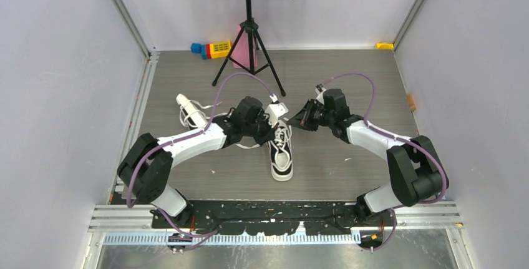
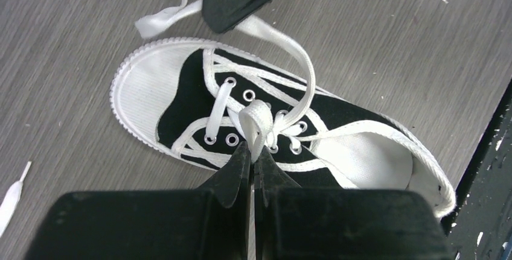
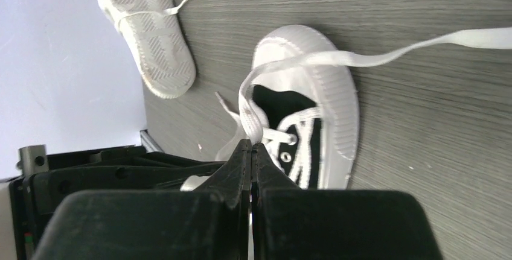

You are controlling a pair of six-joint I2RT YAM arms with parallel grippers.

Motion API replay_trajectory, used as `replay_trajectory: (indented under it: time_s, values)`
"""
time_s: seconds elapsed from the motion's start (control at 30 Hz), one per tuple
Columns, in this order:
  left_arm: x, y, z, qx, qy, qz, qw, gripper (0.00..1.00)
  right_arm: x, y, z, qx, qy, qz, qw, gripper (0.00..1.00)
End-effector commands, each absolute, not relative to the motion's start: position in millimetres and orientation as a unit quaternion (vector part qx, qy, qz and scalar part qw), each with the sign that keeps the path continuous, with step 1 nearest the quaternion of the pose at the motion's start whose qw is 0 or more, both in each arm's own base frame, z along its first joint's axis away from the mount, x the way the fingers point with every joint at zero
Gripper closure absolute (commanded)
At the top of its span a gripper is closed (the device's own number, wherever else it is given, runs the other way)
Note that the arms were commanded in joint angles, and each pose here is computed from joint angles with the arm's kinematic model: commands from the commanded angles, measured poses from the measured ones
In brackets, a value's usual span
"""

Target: Tie the shoes

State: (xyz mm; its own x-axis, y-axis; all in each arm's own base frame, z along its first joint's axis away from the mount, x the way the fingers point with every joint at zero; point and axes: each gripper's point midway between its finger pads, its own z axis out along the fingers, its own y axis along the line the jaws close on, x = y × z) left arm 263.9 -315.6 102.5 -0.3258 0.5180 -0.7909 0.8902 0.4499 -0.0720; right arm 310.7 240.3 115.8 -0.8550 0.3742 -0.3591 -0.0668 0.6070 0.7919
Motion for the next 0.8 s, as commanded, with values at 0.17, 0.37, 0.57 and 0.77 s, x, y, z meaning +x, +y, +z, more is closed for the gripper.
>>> replay_trajectory:
  time_s: [0.17, 0.37, 0.57, 0.77]
  values:
    - [267.4, -294.8, 91.0, 0.394, 0.829, -0.212, 0.336, 1.0, 303.4, 185.5, 89.9, 0.124, 0.913, 0.286, 0.263, 1.0]
    - [259.4, -297.1, 80.0, 0.377, 0.839, -0.222, 0.324, 1.0, 289.3, 143.0, 57.6, 0.136, 0.942, 0.167, 0.258, 1.0]
    - [257.8, -292.4, 73.7, 0.381, 0.842, -0.206, 0.321, 1.0, 286.7, 137.7, 46.8, 0.138, 0.946, 0.151, 0.251, 1.0]
    - [261.1, -296.8, 86.4, 0.422, 0.822, -0.188, 0.334, 1.0, 296.7, 189.4, 85.6, 0.093, 0.914, 0.297, 0.258, 1.0]
